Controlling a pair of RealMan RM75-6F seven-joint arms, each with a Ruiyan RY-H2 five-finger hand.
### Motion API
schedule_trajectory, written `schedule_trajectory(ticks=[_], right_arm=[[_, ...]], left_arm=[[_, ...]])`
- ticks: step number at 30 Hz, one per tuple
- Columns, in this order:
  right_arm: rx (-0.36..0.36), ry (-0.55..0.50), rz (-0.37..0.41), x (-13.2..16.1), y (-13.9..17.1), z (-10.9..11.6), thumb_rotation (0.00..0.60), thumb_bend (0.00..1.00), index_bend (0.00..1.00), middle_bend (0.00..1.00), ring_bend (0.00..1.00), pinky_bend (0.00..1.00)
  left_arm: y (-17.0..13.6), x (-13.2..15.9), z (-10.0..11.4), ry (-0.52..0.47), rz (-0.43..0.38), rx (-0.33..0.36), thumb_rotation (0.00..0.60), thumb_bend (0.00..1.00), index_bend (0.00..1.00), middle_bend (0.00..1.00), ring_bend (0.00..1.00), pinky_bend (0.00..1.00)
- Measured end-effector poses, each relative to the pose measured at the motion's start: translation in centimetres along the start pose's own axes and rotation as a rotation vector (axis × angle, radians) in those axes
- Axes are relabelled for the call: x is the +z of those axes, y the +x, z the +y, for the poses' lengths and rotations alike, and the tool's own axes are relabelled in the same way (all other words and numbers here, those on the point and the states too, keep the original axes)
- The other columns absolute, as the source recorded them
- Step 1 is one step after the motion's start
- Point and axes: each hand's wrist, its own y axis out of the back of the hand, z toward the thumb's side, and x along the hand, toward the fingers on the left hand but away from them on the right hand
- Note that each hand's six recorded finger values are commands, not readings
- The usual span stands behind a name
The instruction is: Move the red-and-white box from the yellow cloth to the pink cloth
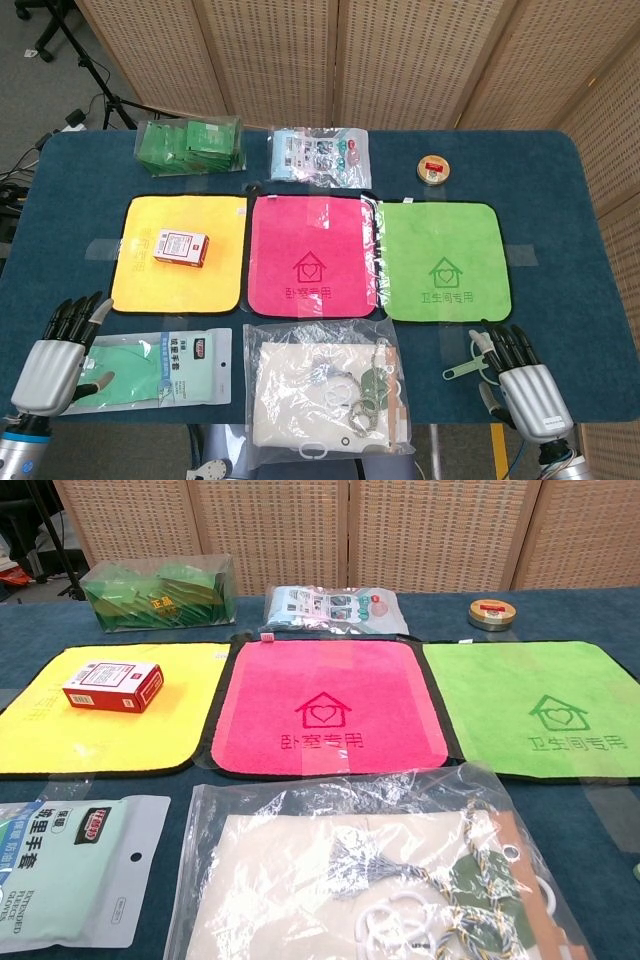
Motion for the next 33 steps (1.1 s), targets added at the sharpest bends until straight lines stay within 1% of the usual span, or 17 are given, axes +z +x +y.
schedule_trajectory(ticks=[8,11,15,16,17,21,23,24,25,27,29,30,33], right_arm=[[-0.002,-0.005,-0.010,-0.3,0.0,0.1,0.600,0.52,0.00,0.00,0.00,0.00],[-0.004,-0.009,-0.018,-0.5,-0.1,0.2,0.600,0.52,0.00,0.00,0.00,0.00],[0.007,-0.006,-0.017,-0.5,-0.3,-0.1,0.600,0.52,0.00,0.00,0.00,0.00],[0.010,-0.004,-0.018,-0.5,-0.3,-0.2,0.600,0.52,0.00,0.00,0.00,0.00],[0.012,-0.004,-0.019,-0.5,-0.4,-0.3,0.600,0.52,0.00,0.00,0.00,0.00],[0.013,-0.003,-0.024,-0.7,-0.6,-0.4,0.600,0.52,0.00,0.00,0.00,0.00],[0.014,-0.003,-0.026,-0.7,-0.7,-0.4,0.600,0.52,0.00,0.00,0.00,0.00],[0.015,-0.003,-0.027,-0.7,-0.7,-0.5,0.600,0.52,0.00,0.00,0.00,0.00],[0.018,-0.003,-0.029,-0.8,-0.8,-0.6,0.600,0.52,0.00,0.00,0.00,0.00],[0.023,-0.004,-0.032,-0.9,-0.9,-0.7,0.600,0.52,0.00,0.00,0.00,0.00],[0.028,-0.005,-0.038,-1.1,-1.1,-0.9,0.600,0.52,0.00,0.00,0.00,0.00],[0.031,-0.005,-0.041,-1.1,-1.2,-1.0,0.600,0.52,0.00,0.00,0.00,0.00],[0.042,-0.005,-0.054,-1.5,-1.5,-1.3,0.600,0.52,0.00,0.00,0.00,0.00]], left_arm=[[0.3,0.2,-0.2,-0.020,-0.001,-0.012,0.600,0.02,0.00,0.00,0.00,0.00],[0.6,0.1,-0.2,-0.055,0.009,-0.018,0.600,0.03,0.00,0.00,0.00,0.00],[1.4,-0.3,-0.4,-0.112,0.039,-0.043,0.600,0.06,0.00,0.00,0.00,0.00],[1.7,-0.3,-0.2,-0.145,0.044,-0.050,0.600,0.09,0.00,0.00,0.00,0.00],[2.0,-0.3,-0.1,-0.176,0.046,-0.057,0.600,0.14,0.00,0.00,0.00,0.00],[3.4,-0.3,0.4,-0.347,0.061,-0.100,0.600,0.40,0.00,0.00,0.00,0.00],[4.2,-0.4,0.7,-0.453,0.075,-0.129,0.600,0.44,0.00,0.00,0.00,0.00],[4.6,-0.5,0.9,-0.500,0.084,-0.141,0.600,0.49,0.00,0.00,0.00,0.00],[5.2,-0.7,1.1,-0.563,0.099,-0.159,0.600,0.51,0.00,0.00,0.00,0.00],[6.2,-1.1,1.2,-0.659,0.132,-0.193,0.600,0.59,0.00,0.00,0.00,0.00],[7.3,-1.6,1.2,-0.770,0.182,-0.238,0.600,0.64,0.00,0.00,0.00,0.00],[7.9,-1.9,1.2,-0.830,0.214,-0.264,0.600,0.65,0.00,0.00,0.00,0.00],[9.3,-2.5,1.0,-0.942,0.287,-0.331,0.600,0.68,0.00,0.00,0.00,0.00]])
